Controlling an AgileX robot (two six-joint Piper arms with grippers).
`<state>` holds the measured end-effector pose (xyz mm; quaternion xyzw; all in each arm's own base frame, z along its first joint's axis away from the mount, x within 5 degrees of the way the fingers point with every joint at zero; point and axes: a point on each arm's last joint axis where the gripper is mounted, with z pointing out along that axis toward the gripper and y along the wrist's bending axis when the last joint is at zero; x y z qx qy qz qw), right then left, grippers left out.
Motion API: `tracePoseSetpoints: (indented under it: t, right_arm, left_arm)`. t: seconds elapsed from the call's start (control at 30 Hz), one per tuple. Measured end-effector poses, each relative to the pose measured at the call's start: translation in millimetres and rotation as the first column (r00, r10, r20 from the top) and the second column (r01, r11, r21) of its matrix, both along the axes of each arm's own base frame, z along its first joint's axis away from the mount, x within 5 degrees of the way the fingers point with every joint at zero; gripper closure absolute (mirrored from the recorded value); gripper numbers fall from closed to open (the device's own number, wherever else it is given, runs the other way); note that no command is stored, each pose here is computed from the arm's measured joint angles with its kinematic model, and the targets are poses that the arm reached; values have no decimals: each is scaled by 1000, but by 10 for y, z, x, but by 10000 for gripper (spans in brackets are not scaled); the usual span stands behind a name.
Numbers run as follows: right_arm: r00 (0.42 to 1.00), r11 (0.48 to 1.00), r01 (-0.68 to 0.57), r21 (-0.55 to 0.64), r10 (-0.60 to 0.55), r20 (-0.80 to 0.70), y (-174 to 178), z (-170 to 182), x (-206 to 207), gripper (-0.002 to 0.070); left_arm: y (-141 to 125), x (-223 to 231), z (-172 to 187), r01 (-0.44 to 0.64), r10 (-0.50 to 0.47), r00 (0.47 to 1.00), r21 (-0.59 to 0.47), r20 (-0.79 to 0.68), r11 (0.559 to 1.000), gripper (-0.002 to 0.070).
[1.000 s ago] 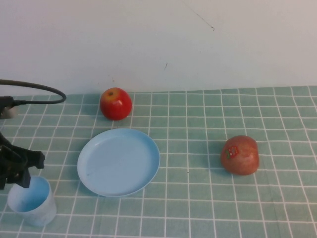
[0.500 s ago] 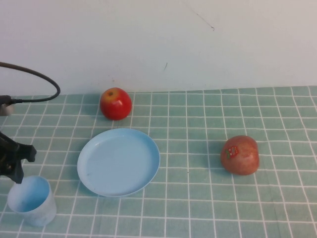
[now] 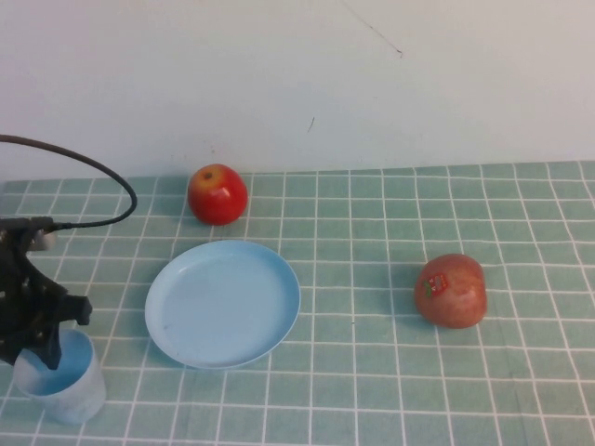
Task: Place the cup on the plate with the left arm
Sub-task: Pick up the cup from the table, then place the cup on the plate
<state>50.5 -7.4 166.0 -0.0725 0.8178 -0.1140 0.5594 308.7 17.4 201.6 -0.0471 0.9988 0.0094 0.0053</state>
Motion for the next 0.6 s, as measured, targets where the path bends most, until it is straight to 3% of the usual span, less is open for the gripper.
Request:
tracePoseSetpoints:
  t: [0.07,0.17,0.4,0.6]
  right_arm:
    - [1000,1000,0,0,0,0,0,0,0,678]
    - [1000,1000,0,0,0,0,0,0,0,678]
    - [1000,1000,0,0,0,0,0,0,0,678]
    - [1000,1000,0,0,0,0,0,0,0,678]
  left_arm:
    - [-20,31,-82,-13,12,1000,-24,-14,1000,523]
    - [-43,75,-73,-23,23,1000,-51,-7,998,627]
    - [-95,352,438,19,-7,994,-118,105,993,658]
    - [-395,555,867,121,-74,962,-166,264,979,659]
